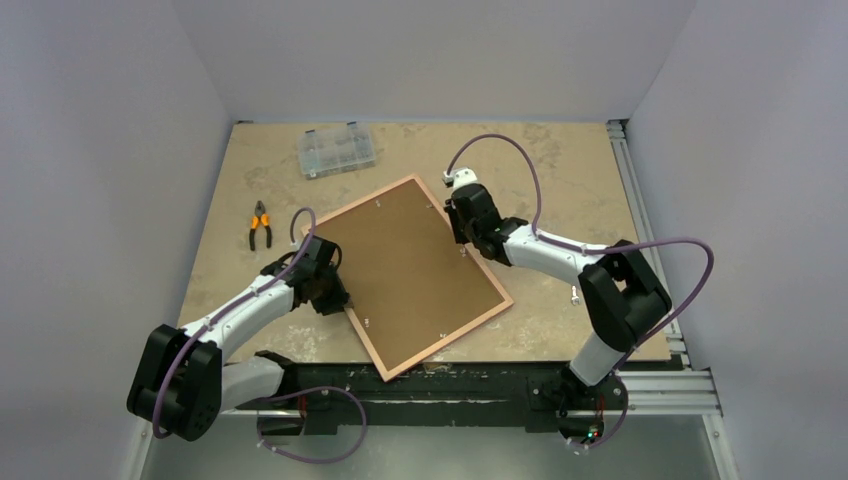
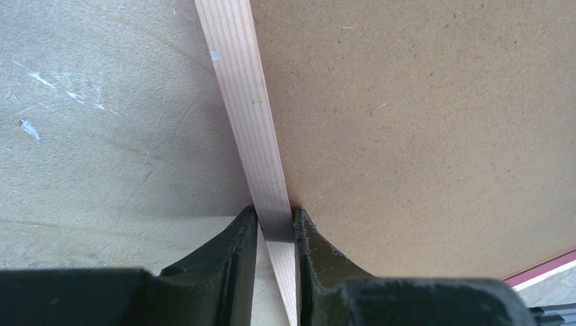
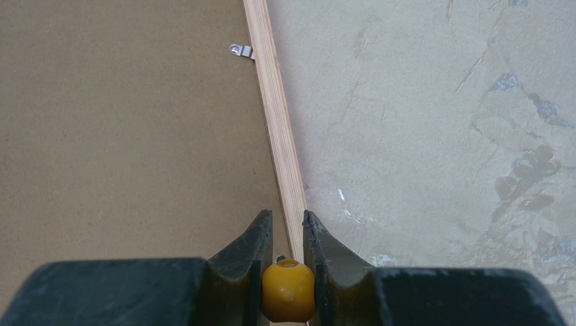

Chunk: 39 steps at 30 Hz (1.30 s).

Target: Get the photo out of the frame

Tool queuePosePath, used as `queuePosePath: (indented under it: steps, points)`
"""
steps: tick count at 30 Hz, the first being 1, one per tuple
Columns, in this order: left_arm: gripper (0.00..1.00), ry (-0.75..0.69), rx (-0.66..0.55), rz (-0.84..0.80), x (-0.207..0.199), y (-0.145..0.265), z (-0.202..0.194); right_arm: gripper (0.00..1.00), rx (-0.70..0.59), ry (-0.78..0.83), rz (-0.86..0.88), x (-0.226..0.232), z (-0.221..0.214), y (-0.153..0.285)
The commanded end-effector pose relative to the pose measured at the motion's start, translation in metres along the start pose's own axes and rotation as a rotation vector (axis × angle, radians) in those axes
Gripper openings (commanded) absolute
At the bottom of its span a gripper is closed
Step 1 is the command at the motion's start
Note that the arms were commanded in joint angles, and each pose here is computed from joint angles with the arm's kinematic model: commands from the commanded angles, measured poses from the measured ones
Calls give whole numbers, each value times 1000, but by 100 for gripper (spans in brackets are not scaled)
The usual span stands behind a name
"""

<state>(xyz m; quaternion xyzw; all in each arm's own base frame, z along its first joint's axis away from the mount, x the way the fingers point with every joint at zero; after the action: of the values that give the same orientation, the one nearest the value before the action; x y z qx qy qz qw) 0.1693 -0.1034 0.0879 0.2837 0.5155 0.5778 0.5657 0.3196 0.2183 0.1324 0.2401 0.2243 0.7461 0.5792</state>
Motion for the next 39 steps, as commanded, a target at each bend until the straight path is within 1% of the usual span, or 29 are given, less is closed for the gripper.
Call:
queuePosePath:
  steps: [1,5,8,9,10,11,15,20,25,30,39]
  points:
    - [0,-17,17,-3,2,-6,-5,0,-45,-18,48,9,19,5]
    - [0,-17,19,-5,3,-6,-6,0,-84,-41,94,17,38,10]
    - [0,-17,18,-8,3,-6,-7,0,-116,-66,104,21,55,5]
    - [0,-18,18,-8,3,-6,-7,0,-116,-62,98,22,57,0]
    - [0,-19,20,-8,3,-6,-7,0,-158,-66,107,26,71,-3]
    - [0,-21,20,-9,3,-6,-7,0,-171,-64,109,29,77,-8]
    - [0,-28,19,-13,3,-6,-8,0,-186,-53,120,43,97,-32]
    - [0,-37,24,-17,4,-7,-9,0,-211,-26,140,57,112,-65]
    - [0,-34,32,-27,6,-9,-13,0,-216,9,173,67,122,-86]
    - [0,-31,44,-30,7,-13,-17,0,-205,21,139,60,119,-101]
    - [0,-37,48,-36,5,-14,-16,0,-186,18,107,46,119,-114]
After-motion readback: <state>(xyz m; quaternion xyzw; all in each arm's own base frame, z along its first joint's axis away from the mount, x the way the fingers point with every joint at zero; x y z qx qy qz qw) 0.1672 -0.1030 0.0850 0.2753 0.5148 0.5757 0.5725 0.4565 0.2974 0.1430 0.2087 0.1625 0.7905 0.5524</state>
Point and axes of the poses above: each gripper's point midway between its finger pads, its own y axis back along the fingers, its own x axis along the line the jaws close on, z = x × y, the point moved 7 cm from there along y, back along the fingers, and after that the axes turned 11 degrees about -y, right-handed, at the moved point
